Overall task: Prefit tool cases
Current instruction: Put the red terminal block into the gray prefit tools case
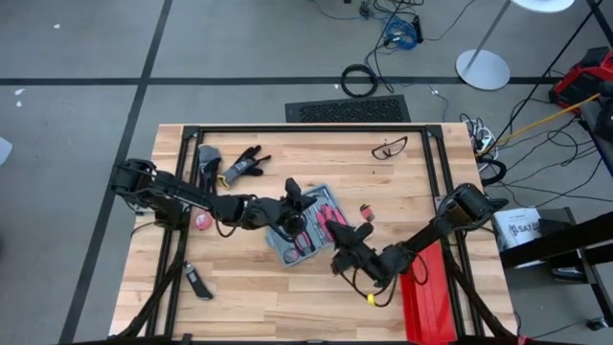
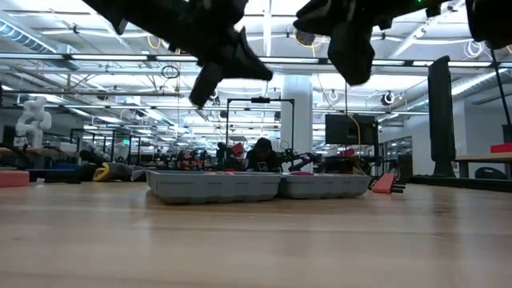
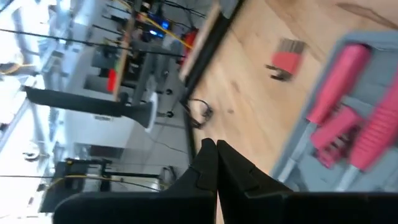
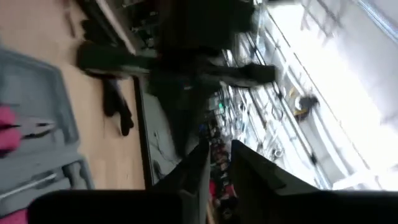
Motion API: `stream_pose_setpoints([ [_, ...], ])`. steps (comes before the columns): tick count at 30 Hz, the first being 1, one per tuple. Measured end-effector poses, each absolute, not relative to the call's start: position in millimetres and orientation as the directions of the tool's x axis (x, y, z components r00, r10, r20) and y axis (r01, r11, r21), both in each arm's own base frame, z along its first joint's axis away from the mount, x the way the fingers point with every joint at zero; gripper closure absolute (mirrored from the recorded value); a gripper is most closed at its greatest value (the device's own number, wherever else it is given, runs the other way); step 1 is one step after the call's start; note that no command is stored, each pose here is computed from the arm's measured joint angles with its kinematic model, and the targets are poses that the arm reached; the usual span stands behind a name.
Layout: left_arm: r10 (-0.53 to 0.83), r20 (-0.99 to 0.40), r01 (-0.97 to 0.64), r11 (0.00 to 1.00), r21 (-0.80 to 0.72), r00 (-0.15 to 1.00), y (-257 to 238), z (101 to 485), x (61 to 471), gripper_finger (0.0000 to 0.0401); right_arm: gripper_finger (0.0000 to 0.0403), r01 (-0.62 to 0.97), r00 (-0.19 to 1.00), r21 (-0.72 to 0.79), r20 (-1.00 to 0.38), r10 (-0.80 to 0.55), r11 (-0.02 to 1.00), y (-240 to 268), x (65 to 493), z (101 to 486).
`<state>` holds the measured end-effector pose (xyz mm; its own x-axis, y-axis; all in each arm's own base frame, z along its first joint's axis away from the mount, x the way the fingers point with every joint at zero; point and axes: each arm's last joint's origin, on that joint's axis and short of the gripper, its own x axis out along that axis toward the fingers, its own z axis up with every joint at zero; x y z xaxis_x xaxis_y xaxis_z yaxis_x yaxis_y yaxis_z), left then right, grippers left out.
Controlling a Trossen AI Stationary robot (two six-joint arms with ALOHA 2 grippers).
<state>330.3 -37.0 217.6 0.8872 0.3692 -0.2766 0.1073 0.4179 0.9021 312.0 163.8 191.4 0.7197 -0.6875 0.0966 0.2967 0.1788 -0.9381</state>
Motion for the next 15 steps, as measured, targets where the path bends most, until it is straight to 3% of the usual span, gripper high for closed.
stream_pose_setpoints([
  [5,0.420,-0.384,0.097,0.562,0.821,0.822,-17,207,327,0.0401,0.0383,0.425,0.671,-0.874,0.129,-0.730,0.236,142,306,214],
  [9,0.453,-0.425,-0.081,0.753,0.653,0.784,15,208,323,0.0401,0.0399,0.537,0.576,-0.812,0.153,-0.803,0.231,100,309,240],
  [12,0.282,-0.466,-0.120,0.930,0.347,0.838,42,208,323,0.0401,0.0399,0.701,0.437,-0.680,0.171,-0.883,0.215,47,312,260],
  [15,0.083,-0.494,-0.064,0.996,0.056,0.865,65,212,322,0.0401,0.0402,0.827,0.222,-0.547,0.102,-0.970,0.132,-4,309,270],
])
